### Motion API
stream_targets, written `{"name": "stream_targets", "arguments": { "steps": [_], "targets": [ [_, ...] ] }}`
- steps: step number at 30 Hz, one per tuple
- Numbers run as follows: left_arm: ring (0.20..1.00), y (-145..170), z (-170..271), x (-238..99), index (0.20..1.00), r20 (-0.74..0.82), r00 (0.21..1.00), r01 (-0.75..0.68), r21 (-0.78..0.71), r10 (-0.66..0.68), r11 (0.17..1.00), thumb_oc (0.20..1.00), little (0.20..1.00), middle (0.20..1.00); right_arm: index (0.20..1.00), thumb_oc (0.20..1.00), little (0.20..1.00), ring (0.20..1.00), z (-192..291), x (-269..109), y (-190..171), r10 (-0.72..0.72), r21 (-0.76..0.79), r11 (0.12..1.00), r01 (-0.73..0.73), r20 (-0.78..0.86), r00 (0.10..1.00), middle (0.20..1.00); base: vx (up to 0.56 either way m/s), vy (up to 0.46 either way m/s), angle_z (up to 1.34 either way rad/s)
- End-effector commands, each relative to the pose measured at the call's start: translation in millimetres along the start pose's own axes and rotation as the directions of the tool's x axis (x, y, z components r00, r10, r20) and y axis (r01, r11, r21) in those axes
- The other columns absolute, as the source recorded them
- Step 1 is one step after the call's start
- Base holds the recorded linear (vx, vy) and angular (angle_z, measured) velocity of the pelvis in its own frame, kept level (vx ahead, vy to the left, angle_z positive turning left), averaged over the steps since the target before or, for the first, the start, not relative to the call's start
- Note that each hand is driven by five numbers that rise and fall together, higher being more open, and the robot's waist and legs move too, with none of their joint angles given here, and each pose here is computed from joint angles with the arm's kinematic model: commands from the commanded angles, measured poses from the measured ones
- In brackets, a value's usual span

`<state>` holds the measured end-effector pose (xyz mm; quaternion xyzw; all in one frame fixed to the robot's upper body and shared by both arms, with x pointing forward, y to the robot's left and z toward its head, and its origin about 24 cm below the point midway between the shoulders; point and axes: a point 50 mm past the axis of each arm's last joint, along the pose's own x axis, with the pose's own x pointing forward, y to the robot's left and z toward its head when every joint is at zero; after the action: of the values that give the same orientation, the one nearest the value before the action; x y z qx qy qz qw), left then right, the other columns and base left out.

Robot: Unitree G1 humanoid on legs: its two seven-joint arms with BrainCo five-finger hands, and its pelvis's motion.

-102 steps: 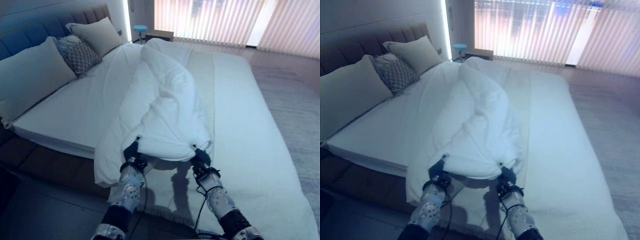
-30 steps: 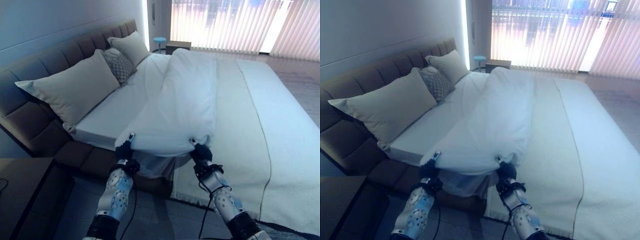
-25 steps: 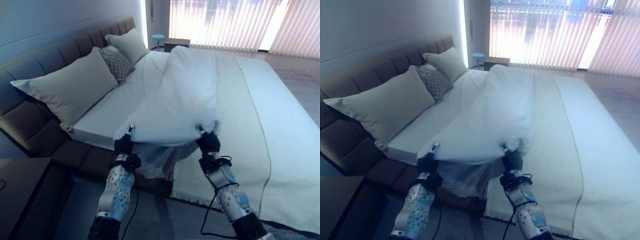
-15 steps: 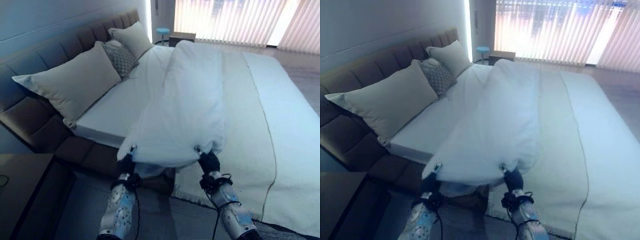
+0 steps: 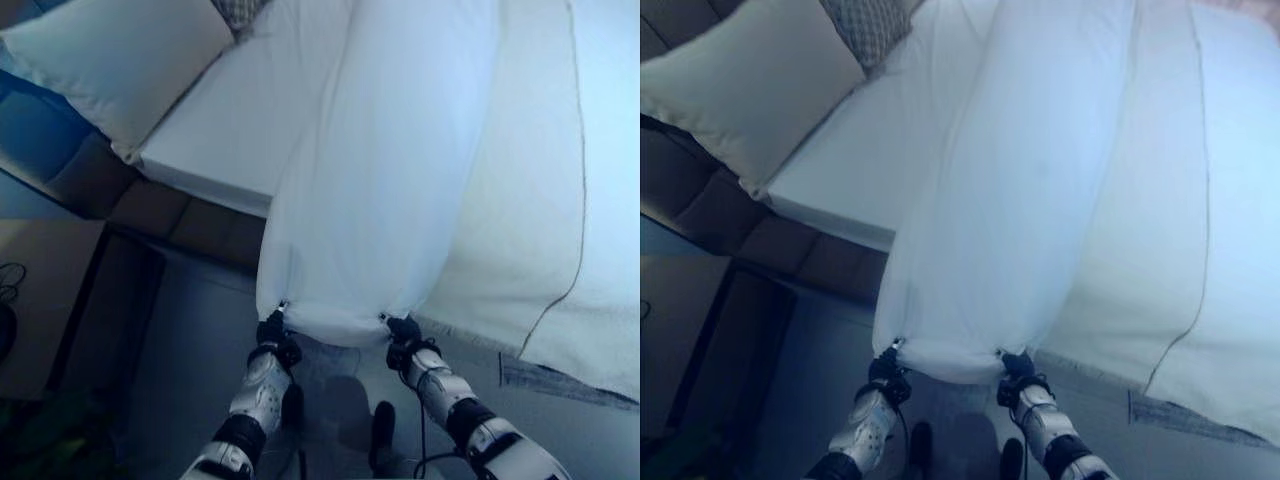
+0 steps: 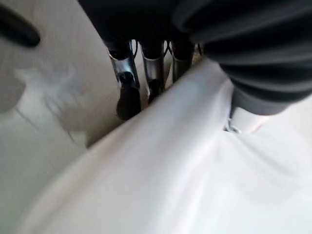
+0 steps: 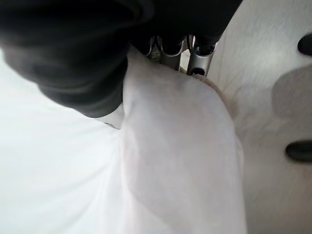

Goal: Make the bed

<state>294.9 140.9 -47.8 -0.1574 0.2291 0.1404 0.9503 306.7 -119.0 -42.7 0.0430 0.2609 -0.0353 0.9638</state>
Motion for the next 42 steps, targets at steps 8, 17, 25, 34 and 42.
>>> {"name": "stream_targets", "arguments": {
  "steps": [8, 17, 25, 34, 42],
  "targets": [
    [0.2, 88, 20, 12, 0.2, 0.014, 0.943, -0.33, 0.191, 0.333, 0.925, 0.2, 0.2, 0.2, 1.0, 1.0, 1.0, 1.0, 1, 9, -43, -0.155, -0.348, 0.929, 0.128, -0.05, 0.987, 1.0, 0.01, -0.017, 0.05],
    [0.2, 113, -5, 1, 0.2, -0.055, 0.935, -0.317, 0.31, 0.349, 0.896, 0.2, 0.2, 0.2, 1.0, 1.0, 1.0, 1.0, -44, -7, -97, -0.22, -0.75, 0.661, -0.006, -0.201, 0.955, 1.0, 0.01, -0.003, 0.05],
    [0.216, 126, -46, -18, 0.216, -0.177, 0.91, -0.292, 0.367, 0.374, 0.883, 0.216, 0.216, 0.216, 1.0, 1.0, 1.0, 1.0, -84, -45, -170, -0.445, -0.874, 0.483, -0.051, -0.295, 0.845, 1.0, 0.0, -0.007, -0.1],
    [1.0, 167, -81, -49, 1.0, -0.307, 0.819, -0.376, 0.352, 0.485, 0.857, 1.0, 1.0, 1.0, 1.0, 1.0, 1.0, 1.0, -95, -65, -200, -0.528, -0.685, 0.7, 0.2, -0.309, 0.791, 1.0, 0.08, -0.032, -0.02],
    [1.0, 187, -76, -59, 1.0, -0.256, 0.836, -0.366, 0.398, 0.485, 0.841, 1.0, 1.0, 1.0, 1.0, 1.0, 1.0, 1.0, -74, -55, -180, -0.412, -0.462, 0.835, 0.298, -0.167, 0.895, 1.0, 0.04, -0.064, 0.05]
  ]
}}
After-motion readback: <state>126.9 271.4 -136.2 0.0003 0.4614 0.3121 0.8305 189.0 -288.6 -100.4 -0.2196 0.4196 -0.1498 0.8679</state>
